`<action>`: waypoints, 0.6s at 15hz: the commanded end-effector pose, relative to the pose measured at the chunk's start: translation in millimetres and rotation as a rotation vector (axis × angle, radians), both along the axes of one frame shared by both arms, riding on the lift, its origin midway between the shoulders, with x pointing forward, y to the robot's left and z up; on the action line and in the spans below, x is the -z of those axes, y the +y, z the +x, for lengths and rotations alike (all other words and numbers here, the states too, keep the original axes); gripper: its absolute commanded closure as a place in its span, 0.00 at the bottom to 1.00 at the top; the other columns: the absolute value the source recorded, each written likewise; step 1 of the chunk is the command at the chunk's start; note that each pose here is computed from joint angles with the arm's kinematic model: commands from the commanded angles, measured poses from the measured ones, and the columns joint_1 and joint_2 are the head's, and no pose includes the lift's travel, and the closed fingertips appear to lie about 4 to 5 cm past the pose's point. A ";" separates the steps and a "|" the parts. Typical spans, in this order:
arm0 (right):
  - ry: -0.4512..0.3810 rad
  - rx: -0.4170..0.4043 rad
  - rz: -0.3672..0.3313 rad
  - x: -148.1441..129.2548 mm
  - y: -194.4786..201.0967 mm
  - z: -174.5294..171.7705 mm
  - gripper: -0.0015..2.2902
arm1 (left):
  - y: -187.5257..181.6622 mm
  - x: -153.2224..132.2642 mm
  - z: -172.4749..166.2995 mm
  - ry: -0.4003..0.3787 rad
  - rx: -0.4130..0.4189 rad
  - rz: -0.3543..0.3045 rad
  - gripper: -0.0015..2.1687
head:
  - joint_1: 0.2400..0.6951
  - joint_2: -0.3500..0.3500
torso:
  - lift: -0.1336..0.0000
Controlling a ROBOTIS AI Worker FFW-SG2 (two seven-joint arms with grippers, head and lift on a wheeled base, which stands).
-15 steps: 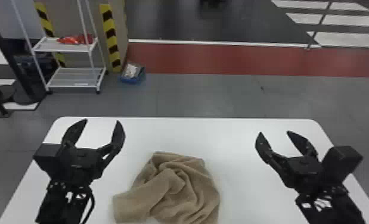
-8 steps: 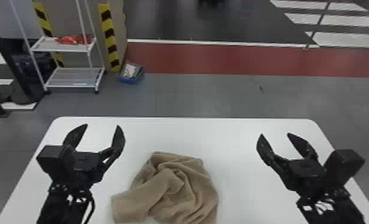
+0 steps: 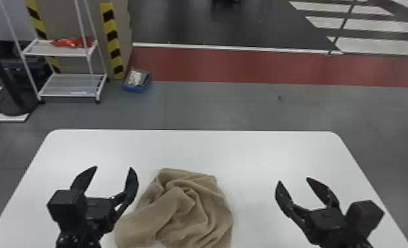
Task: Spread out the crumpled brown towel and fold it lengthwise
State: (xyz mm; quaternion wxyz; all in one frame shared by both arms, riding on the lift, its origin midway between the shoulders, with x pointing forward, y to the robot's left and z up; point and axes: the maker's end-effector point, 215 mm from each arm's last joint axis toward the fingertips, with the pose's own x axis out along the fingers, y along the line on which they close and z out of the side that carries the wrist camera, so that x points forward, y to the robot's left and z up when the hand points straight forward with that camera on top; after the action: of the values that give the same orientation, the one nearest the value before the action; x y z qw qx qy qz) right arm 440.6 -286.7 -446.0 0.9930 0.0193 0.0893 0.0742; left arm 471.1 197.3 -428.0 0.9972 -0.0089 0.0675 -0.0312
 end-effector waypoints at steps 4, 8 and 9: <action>0.116 0.045 -0.065 49.5 -43.4 -50.7 0.09 | 0.8 43.5 -32.2 0.111 0.012 0.008 0.07 | 1.00 0.30 | 1.00; 0.111 0.085 -0.081 48.9 -71.8 -70.5 0.09 | -4.2 89.5 -43.3 0.276 0.037 0.019 0.07 | 1.00 0.21 | 1.00; 0.099 0.090 -0.081 45.2 -74.6 -72.3 0.09 | -5.3 102.0 -44.8 0.327 0.046 0.024 0.08 | 1.00 0.20 | 1.00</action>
State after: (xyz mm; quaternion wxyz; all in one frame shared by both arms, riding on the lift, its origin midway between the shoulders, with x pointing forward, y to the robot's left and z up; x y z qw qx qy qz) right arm 371.6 -355.6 -495.8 0.9885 -0.0119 0.1475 0.0297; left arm 428.6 192.4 -513.9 0.9790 -0.0028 0.1978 -0.0491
